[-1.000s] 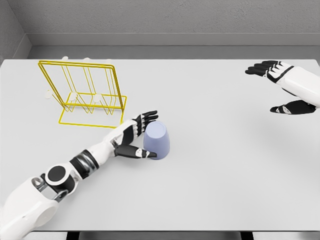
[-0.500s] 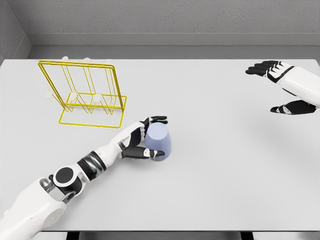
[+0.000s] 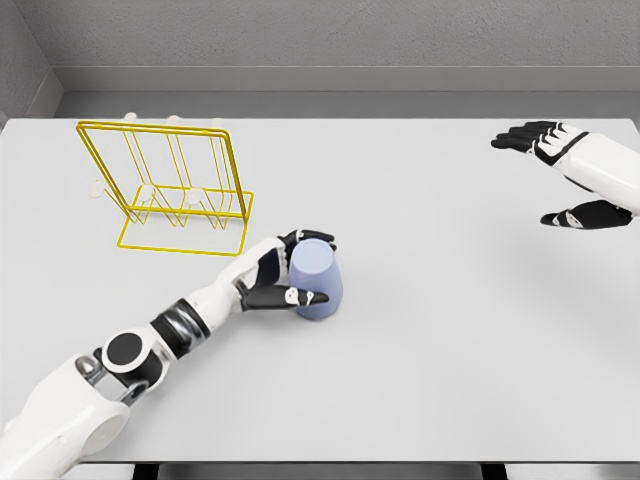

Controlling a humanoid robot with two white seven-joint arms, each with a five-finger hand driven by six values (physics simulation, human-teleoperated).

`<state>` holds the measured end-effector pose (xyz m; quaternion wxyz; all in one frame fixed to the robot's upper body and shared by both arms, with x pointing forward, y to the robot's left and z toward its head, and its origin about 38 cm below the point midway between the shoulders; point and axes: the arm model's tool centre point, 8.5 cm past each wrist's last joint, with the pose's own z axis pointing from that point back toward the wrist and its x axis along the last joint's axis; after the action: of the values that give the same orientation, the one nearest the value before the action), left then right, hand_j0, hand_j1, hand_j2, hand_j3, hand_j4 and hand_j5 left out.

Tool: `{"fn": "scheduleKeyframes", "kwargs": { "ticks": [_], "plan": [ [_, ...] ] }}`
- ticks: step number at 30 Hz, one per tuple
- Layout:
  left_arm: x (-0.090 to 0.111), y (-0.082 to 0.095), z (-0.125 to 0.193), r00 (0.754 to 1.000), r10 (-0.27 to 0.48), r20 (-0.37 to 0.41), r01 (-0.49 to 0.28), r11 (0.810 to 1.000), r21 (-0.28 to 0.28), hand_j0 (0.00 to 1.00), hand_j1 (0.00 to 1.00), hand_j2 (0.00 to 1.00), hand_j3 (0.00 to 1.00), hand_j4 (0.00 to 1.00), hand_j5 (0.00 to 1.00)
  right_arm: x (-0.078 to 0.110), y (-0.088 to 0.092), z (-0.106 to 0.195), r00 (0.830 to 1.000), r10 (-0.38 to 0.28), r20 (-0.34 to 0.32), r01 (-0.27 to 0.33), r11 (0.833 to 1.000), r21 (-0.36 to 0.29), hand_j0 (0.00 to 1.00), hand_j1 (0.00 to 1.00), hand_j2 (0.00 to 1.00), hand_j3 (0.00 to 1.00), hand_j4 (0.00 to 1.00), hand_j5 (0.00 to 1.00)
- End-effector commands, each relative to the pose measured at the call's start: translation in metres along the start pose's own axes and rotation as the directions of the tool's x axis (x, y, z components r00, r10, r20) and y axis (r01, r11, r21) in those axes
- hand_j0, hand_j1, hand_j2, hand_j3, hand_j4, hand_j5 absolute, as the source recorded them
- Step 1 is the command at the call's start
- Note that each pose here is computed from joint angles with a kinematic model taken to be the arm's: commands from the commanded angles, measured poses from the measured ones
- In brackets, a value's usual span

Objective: Place the cup on the cup holder with both arms

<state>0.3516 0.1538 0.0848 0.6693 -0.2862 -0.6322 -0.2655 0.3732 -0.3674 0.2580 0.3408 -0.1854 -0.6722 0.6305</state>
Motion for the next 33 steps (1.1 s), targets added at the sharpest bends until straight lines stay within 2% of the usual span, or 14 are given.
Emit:
{"fn": "scheduleKeyframes", "kwargs": {
  "ticks": [1,5,11,16,26,33],
  "plan": [
    [0.012,0.001,-0.001,0.999,-0.003,0.033,0.003,1.0,0.0,0.7,0.7,0.7,0.7,0.7,0.7,0.0,-0.001,0.0,1.0,-0.006,0.001,0.006,1.0,-0.004,1.0,1.0,1.0,1.0,1.0,1.0],
    [0.026,-0.006,-0.002,0.998,-0.005,0.07,0.007,1.0,-0.023,0.7,0.7,0.7,0.7,0.7,0.7,0.0,0.0,0.0,1.0,-0.007,0.0,0.007,1.0,-0.003,1.0,1.0,1.0,1.0,1.0,1.0],
    [0.04,-0.007,0.008,0.993,-0.004,0.114,0.006,1.0,-0.011,0.7,0.7,0.7,0.7,0.7,0.7,0.0,-0.001,0.0,1.0,-0.006,0.001,0.006,1.0,-0.004,1.0,1.0,1.0,1.0,1.0,1.0],
    [0.049,-0.001,0.017,0.991,-0.022,0.131,0.022,1.0,0.003,0.7,0.7,0.7,0.7,0.7,0.7,0.0,-0.001,0.0,1.0,-0.006,0.001,0.006,1.0,-0.004,1.0,1.0,1.0,1.0,1.0,1.0],
    [0.068,0.026,0.026,0.984,-0.069,0.165,0.058,0.996,0.067,0.7,0.7,0.7,0.7,0.7,0.7,0.001,0.0,0.0,1.0,-0.008,0.003,0.008,1.0,-0.005,1.0,1.0,1.0,1.0,1.0,1.0],
    [0.076,0.032,0.028,0.978,-0.085,0.192,0.07,0.994,0.08,0.7,0.7,0.7,0.7,0.7,0.7,0.002,0.0,0.0,1.0,-0.006,0.006,0.006,1.0,-0.005,1.0,1.0,1.0,1.0,1.0,1.0]
  ]
}}
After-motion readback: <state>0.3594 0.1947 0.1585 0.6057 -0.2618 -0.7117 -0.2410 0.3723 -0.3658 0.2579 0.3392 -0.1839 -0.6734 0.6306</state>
